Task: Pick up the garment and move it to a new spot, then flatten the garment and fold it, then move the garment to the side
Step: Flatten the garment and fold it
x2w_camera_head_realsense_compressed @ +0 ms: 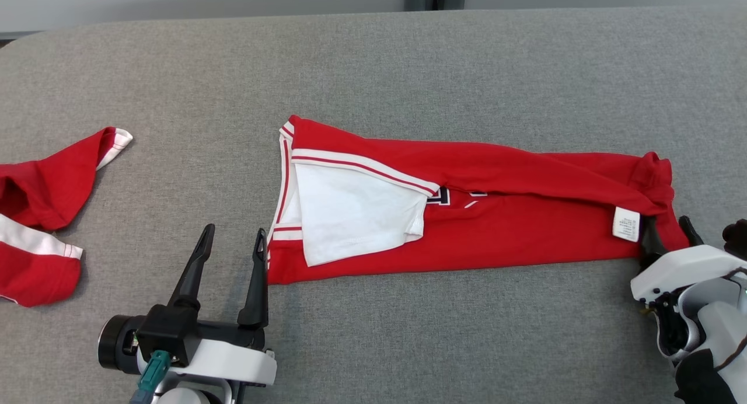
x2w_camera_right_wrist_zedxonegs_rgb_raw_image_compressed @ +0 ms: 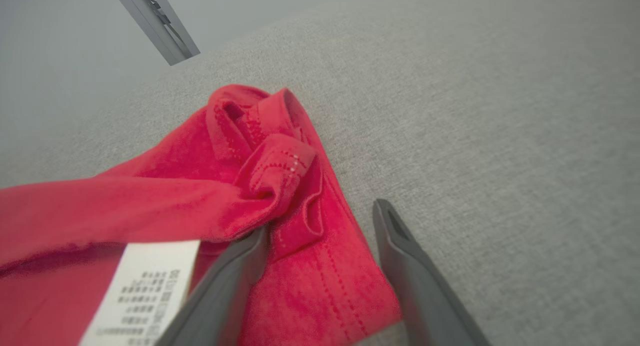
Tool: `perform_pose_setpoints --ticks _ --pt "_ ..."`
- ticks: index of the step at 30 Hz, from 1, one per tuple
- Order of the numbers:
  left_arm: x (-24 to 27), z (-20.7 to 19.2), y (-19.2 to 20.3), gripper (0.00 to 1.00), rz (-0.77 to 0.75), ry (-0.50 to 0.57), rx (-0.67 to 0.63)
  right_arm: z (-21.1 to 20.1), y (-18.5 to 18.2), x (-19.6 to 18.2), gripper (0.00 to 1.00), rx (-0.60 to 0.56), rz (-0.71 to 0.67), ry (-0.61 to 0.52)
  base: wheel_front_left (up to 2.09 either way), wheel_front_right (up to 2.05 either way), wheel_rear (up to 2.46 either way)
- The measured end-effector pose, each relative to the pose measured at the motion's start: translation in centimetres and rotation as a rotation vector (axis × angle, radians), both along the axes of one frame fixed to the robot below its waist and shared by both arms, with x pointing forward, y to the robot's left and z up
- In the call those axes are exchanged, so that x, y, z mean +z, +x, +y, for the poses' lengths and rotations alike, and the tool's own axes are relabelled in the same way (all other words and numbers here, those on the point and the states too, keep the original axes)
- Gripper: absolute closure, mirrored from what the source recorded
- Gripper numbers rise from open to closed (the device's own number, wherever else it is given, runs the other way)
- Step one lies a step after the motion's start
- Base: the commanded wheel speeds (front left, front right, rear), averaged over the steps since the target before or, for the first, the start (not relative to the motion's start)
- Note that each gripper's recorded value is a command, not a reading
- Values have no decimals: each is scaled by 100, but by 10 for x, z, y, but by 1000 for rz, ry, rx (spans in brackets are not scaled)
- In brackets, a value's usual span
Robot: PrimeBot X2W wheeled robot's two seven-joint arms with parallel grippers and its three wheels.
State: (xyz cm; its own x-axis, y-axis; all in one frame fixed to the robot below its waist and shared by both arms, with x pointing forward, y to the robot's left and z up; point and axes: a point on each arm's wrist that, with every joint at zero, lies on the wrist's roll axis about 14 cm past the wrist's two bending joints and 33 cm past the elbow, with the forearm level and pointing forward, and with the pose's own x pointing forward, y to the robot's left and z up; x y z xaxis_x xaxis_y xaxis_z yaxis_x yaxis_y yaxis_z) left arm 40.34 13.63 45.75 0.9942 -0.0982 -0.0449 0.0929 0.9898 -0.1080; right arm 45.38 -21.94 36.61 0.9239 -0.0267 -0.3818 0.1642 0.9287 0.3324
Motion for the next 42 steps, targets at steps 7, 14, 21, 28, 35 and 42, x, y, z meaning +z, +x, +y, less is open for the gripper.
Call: perform_pose_setpoints --ticks 7,14,21,28,35,42 --pt "-1 -4 7 0 -5 6 -15 15 6 -2 100 56 17 15 0 0 0" --pt "5 -6 7 0 -19 6 -21 -22 19 32 100 4 -79 -31 0 0 0" --pt "12 -7 3 0 -37 7 -25 -58 23 73 100 -39 -188 -105 0 0 0" --pt "21 -5 -5 0 -55 3 -19 -28 26 100 100 52 -280 -117 0 0 0" --pt "26 2 -19 0 -62 1 8 63 26 126 100 235 -380 23 0 0 0" --pt "30 21 -36 0 -65 4 73 152 20 149 100 426 -420 175 0 0 0"
